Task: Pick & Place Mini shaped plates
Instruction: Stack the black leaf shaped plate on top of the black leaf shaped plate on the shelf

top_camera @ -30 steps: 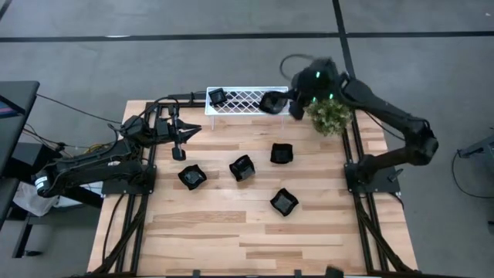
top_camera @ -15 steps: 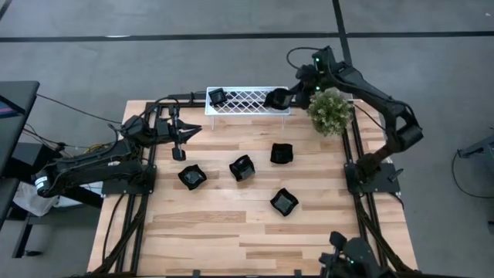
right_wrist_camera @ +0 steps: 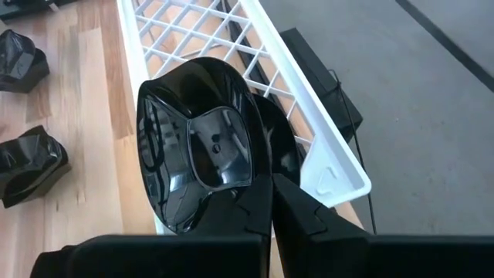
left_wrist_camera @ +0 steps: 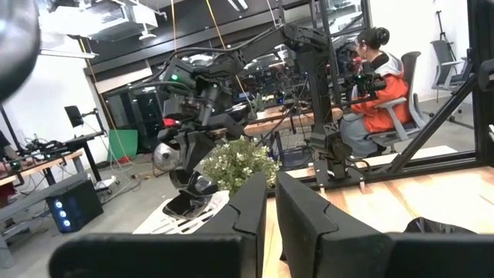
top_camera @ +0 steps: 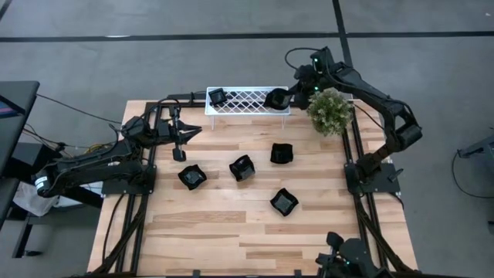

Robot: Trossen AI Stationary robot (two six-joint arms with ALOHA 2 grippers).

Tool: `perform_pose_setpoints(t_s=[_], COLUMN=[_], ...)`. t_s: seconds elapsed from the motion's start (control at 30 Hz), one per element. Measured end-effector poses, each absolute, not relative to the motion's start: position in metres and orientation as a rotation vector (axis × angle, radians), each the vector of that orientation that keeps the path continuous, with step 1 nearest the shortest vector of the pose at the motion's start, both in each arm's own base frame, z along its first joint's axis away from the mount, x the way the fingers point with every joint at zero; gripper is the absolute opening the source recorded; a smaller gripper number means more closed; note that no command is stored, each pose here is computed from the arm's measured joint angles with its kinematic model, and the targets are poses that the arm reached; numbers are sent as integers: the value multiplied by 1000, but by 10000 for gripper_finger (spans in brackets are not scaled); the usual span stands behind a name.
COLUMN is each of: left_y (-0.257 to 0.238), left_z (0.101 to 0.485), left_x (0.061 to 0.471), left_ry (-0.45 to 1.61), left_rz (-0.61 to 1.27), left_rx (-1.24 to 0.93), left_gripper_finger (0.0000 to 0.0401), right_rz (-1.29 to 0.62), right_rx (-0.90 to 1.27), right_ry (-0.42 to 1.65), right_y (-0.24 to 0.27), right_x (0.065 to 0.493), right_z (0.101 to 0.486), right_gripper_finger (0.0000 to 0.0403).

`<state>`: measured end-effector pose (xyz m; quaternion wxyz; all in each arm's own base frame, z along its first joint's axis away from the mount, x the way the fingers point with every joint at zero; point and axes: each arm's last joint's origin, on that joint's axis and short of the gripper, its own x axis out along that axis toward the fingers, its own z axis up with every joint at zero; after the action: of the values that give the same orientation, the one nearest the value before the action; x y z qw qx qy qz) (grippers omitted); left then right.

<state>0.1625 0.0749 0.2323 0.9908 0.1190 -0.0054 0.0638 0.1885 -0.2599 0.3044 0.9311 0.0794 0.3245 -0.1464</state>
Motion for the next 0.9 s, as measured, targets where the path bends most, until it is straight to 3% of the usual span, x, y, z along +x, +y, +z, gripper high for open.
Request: perform_pose_setpoints(t_s=[0.27, 0.67, 0.9], left_y=[75, 75, 75], left_z=[234, 234, 234], left_x=[162, 162, 162], left_ry=[-24, -31, -26], left_rz=[129, 131, 134], left_rx=[245, 248, 238], left_gripper_finger=[33, 33, 33], right_rz=[-302, -333, -324], right_rx=[144, 88, 0], right_ry=[659, 605, 499], right_y=[-261, -265, -261], right_x=[189, 191, 193], right_z=[305, 311, 329], right_gripper_finger=[6, 88, 99])
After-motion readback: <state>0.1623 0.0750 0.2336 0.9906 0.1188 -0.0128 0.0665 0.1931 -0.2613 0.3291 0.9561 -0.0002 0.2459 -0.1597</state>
